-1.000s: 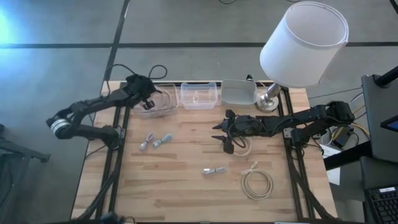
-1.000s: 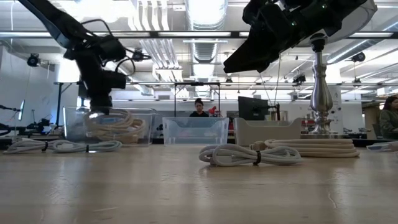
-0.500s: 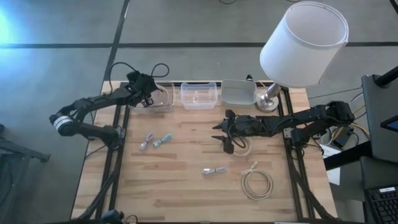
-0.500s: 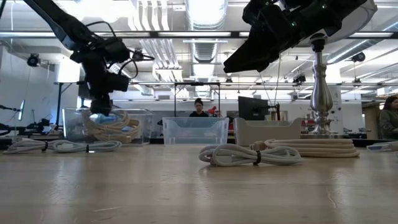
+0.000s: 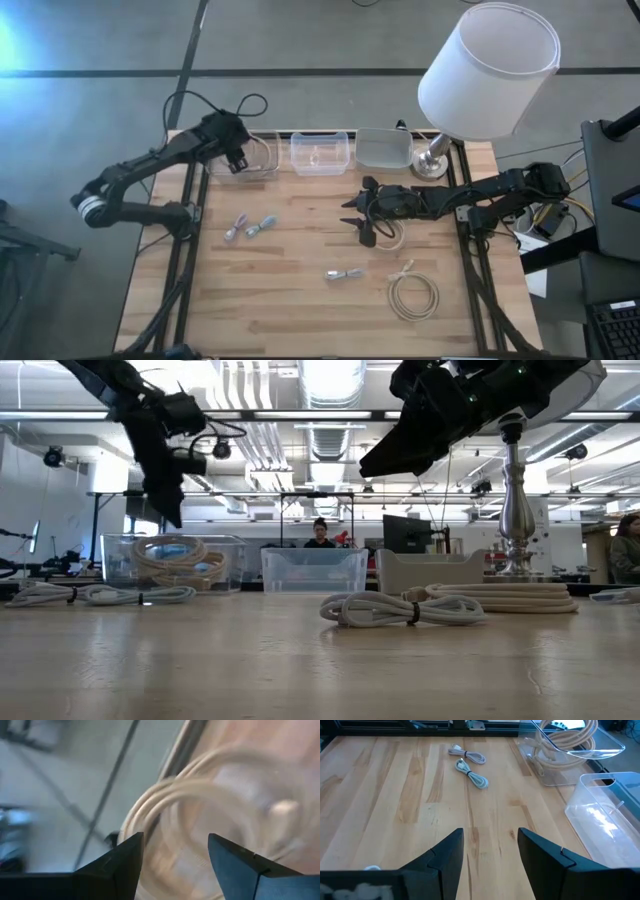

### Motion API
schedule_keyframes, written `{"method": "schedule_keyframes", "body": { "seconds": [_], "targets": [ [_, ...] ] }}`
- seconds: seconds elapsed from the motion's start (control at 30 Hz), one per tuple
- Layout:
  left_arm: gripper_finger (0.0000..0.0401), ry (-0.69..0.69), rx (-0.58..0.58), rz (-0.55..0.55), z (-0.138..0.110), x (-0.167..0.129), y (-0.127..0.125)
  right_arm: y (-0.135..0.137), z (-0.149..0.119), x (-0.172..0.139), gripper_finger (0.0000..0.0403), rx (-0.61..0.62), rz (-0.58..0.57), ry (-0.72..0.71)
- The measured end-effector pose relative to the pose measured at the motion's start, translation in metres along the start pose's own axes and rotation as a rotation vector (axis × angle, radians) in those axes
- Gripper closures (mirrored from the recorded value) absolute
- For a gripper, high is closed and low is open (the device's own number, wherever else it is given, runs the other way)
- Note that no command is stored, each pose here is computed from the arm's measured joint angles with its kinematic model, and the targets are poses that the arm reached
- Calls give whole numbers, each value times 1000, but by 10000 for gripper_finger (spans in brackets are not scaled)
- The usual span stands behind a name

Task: Pick & Place USB Port
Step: Put the brown HDMI cable into the left transparent bin

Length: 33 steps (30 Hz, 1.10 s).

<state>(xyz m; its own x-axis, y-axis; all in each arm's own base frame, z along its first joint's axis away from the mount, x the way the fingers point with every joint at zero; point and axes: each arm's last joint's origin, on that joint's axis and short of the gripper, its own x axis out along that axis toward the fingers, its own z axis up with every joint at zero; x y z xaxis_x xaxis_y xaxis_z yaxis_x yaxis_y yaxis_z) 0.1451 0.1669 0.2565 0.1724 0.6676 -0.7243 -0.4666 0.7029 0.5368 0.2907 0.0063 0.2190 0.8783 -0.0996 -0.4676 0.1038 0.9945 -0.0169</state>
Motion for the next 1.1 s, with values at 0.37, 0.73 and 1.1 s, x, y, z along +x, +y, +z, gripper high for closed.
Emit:
{"method": "schedule_keyframes", "body": {
  "seconds": [0.37,0.73,1.1],
  "targets": [
    [182,-337,-108,-424,13,-27,-6,0,0,0,218,3,0,0],
    [194,-405,-68,-613,24,-40,-32,0,-6,0,218,65,-3,62],
    [195,-451,38,-751,34,-63,-70,-1,-12,-1,218,124,-13,122]
  ]
}}
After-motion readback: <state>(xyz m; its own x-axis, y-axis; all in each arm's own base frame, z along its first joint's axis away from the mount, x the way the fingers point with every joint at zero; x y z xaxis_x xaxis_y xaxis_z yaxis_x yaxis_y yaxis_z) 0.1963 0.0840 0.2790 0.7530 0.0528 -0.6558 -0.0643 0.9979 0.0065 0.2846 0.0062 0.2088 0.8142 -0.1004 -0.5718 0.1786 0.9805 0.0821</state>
